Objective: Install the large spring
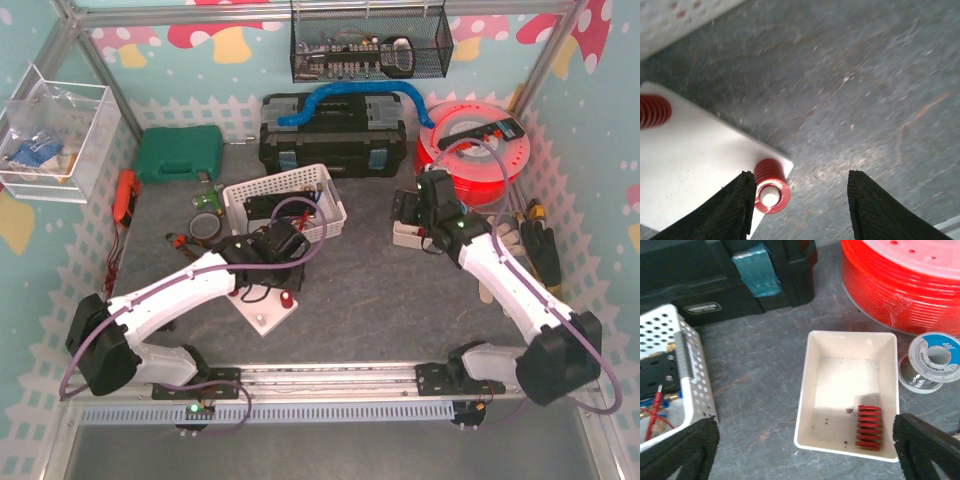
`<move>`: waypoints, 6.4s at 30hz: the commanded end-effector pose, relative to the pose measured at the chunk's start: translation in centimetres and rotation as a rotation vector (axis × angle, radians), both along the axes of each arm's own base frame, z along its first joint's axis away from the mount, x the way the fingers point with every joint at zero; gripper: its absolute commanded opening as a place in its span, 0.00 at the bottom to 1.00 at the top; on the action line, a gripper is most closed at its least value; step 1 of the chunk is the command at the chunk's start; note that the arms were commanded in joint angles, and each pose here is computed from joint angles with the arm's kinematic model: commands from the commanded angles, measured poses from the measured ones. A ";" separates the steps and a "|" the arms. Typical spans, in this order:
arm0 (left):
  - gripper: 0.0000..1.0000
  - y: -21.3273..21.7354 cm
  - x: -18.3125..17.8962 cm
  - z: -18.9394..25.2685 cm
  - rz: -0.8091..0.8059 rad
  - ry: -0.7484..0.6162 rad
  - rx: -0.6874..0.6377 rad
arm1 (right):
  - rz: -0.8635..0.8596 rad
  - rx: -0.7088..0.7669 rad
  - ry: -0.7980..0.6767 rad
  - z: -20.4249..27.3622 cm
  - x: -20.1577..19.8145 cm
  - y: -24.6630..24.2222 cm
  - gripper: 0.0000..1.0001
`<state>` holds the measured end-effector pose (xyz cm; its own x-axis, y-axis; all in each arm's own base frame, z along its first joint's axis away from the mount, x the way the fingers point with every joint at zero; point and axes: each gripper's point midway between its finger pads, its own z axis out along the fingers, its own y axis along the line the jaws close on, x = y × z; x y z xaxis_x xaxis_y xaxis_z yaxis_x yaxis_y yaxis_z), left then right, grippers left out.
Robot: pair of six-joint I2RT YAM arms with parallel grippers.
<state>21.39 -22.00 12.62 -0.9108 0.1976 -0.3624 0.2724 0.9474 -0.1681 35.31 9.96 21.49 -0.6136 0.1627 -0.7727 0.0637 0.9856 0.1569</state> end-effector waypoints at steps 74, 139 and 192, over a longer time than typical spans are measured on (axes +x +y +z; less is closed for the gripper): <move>0.73 5.1 10.0 12.2 0.212 -0.324 -0.142 | -0.378 0.000 0.806 -17.9 3.2 -5.9 0.52; 0.51 -2.0 8.5 18.0 -0.040 -0.318 -0.674 | 1.078 -0.201 -0.636 5.8 -5.4 19.7 0.09; 0.04 -2.6 7.1 13.5 -0.050 -0.141 -0.651 | 1.205 -0.234 -0.571 3.3 -7.4 24.9 0.45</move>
